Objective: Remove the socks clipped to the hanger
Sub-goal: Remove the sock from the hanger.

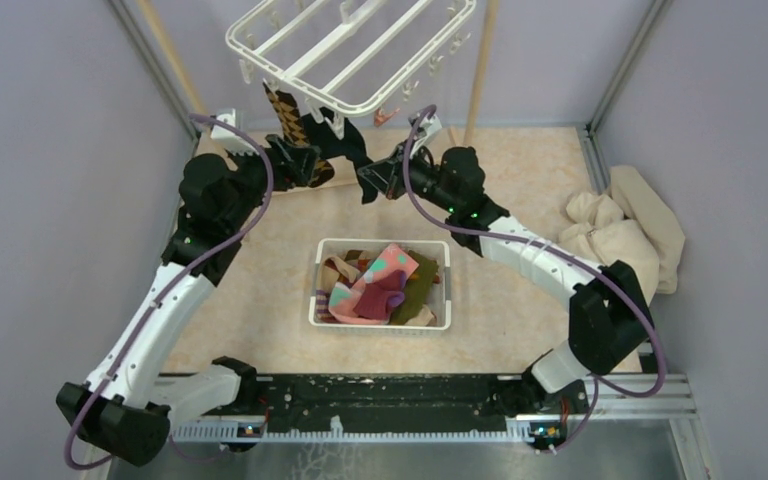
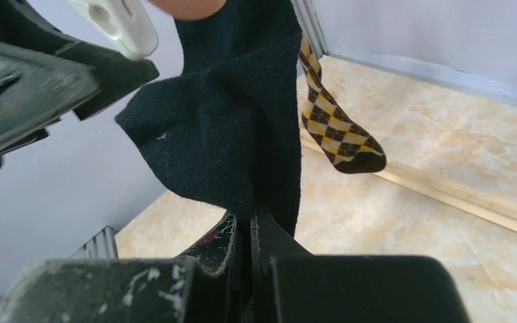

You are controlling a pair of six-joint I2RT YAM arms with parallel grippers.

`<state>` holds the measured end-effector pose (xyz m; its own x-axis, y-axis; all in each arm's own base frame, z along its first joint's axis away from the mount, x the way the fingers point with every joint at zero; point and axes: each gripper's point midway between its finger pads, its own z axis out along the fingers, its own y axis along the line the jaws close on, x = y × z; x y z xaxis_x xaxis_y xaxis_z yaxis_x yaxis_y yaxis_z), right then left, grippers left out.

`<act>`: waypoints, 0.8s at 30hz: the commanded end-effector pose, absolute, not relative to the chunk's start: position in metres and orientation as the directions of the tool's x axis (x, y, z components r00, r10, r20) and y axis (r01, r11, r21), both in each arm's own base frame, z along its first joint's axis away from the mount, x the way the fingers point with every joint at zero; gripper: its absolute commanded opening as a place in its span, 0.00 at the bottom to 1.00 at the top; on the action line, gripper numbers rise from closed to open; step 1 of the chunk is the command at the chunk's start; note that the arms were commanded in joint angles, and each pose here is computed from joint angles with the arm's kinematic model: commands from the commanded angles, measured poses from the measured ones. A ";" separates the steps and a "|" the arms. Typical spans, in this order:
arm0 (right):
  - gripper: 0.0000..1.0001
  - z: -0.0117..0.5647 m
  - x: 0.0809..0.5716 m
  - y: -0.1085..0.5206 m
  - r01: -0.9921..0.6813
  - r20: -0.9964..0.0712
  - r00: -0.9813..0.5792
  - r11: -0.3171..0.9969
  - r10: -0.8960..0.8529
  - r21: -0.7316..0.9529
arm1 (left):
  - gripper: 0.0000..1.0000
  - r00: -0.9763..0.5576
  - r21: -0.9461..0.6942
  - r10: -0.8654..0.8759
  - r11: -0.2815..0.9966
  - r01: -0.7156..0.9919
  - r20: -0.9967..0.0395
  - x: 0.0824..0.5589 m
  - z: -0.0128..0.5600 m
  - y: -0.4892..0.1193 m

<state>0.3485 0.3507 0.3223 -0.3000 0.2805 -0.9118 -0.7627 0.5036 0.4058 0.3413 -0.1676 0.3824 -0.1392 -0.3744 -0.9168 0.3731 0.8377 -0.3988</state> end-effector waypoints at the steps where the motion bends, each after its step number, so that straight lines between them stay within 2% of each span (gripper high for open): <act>1: 0.00 0.385 0.337 0.332 -0.830 -0.888 -0.239 0.391 0.393 0.397 | 0.83 -0.102 -0.391 -0.383 0.834 0.390 -0.918 0.353 0.400 -0.147; 12: 0.00 0.384 0.337 0.307 -0.844 -0.832 -0.351 0.239 0.430 0.480 | 0.82 -0.010 -0.327 -0.406 0.720 0.612 -0.914 0.366 0.422 -0.167; 24: 0.00 0.371 0.333 0.313 -0.839 -0.803 -0.420 0.157 0.423 0.521 | 0.83 0.041 -0.307 -0.450 0.672 0.674 -0.892 0.378 0.415 -0.168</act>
<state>0.3409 0.3131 0.3567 -0.4450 0.4042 -0.7991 -0.8050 0.2104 0.5548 0.3767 -0.1678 0.4075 0.0041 -0.4225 -0.9064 0.6241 0.7093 -0.3277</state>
